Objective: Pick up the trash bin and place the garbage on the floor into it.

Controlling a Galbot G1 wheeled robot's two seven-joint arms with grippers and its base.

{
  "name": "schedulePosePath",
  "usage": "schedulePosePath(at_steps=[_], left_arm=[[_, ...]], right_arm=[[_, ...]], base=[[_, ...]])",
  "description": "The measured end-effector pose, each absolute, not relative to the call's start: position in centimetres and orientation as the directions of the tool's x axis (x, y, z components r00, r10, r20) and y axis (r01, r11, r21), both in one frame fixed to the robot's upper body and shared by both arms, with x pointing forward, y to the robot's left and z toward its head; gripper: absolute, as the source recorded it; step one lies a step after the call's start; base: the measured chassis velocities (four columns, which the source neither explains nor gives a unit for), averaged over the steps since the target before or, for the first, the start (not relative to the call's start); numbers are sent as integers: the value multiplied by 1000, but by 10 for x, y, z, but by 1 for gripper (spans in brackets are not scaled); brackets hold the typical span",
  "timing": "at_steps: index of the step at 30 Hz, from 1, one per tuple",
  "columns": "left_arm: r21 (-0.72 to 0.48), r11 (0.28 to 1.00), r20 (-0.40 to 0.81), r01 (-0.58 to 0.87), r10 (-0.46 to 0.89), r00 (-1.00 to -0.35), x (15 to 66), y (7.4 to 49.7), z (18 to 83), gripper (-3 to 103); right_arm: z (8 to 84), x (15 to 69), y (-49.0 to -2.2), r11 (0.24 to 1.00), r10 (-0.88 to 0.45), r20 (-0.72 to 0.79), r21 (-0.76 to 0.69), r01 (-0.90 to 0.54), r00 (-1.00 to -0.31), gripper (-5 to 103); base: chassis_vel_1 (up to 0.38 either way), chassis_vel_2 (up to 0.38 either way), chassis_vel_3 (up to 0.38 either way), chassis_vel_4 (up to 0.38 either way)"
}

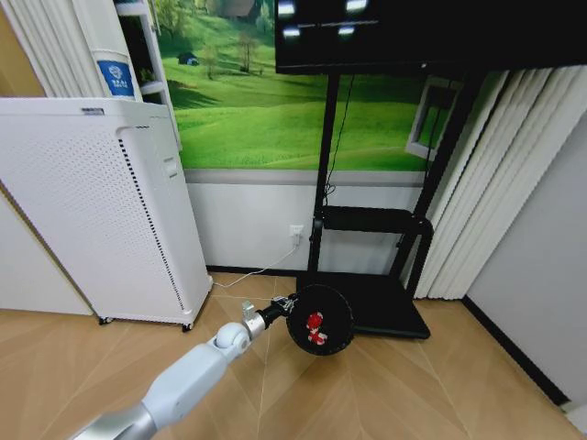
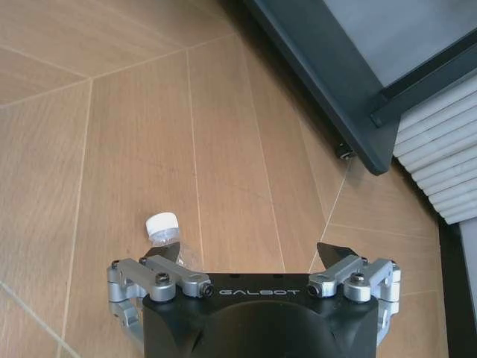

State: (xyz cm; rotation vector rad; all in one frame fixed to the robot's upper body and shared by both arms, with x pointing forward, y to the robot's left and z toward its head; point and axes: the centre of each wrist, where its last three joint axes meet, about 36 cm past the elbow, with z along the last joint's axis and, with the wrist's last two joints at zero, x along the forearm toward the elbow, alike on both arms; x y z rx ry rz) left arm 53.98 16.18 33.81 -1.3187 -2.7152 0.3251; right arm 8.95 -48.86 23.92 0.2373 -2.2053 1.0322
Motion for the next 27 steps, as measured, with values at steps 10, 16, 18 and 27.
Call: schedulePosePath(at_steps=[10, 16, 18, 27], left_arm=[[-245, 601, -1, 760, 784, -620, 537, 158, 330, 7], [-246, 603, 0, 759, 783, -622, 535, 159, 326, 7], [-246, 605, 0, 758, 782, -624, 534, 160, 325, 7], [-242, 606, -2, 758, 781, -624, 532, 163, 326, 7]], right_arm=[[238, 101, -507, 631, 97, 681, -606, -484, -726, 100], [243, 99, -515, 611, 85, 705, -595, -522, -704, 100], [243, 95, -515, 609, 77, 716, -585, -536, -694, 100], [230, 100, -511, 601, 71, 725, -579, -551, -685, 100]], base=[[0, 0, 0, 0], [0, 0, 0, 0], [0, 0, 0, 0], [0, 0, 0, 0]])
